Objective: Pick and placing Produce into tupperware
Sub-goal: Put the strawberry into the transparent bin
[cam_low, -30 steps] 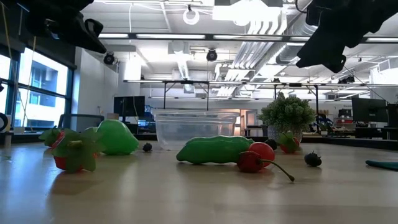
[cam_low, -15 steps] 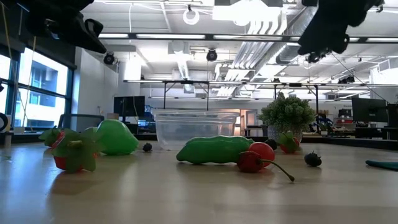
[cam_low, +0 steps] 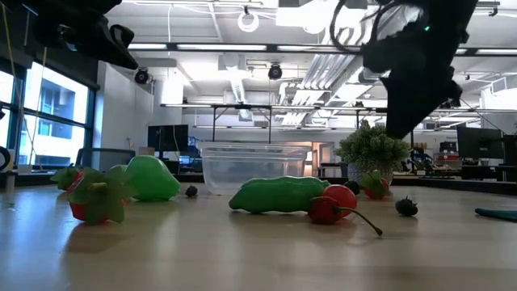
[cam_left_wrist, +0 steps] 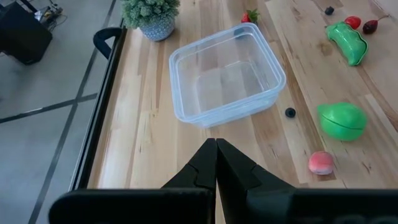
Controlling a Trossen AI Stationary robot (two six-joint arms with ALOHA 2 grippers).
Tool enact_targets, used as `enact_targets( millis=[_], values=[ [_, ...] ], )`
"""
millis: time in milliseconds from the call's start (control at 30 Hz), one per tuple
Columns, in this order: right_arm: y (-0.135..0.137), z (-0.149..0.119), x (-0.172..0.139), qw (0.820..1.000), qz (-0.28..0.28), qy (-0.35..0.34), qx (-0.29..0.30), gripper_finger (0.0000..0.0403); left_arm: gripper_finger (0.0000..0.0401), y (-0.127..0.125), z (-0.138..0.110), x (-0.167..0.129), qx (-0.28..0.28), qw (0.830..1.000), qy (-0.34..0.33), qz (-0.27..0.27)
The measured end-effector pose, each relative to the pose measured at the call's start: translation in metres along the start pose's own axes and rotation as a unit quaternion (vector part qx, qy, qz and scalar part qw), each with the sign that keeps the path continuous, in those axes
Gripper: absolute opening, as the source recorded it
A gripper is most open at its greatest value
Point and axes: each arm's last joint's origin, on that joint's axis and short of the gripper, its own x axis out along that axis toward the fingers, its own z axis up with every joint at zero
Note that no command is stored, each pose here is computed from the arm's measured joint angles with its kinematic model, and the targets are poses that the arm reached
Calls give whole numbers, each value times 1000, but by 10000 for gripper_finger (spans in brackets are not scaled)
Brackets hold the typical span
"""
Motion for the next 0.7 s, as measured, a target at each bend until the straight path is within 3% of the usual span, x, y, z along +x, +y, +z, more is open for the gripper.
enact_targets(
  millis=[167, 367, 567, 700],
  values=[
    [3, 1, 12, 998, -12, 13, 53, 115, 1, 0, 0, 0, 0, 1000, 0, 0],
    [6, 4, 20, 1000, -4, 17, 9, 118, 1, 0, 0, 0, 0, 1000, 0, 0],
    [13, 9, 20, 999, 32, 2, -11, 161, 1, 0, 0, 0, 0, 1000, 0, 0],
    [12, 10, 20, 999, 23, -12, 32, 194, 1, 0, 0, 0, 0, 1000, 0, 0]
  ],
)
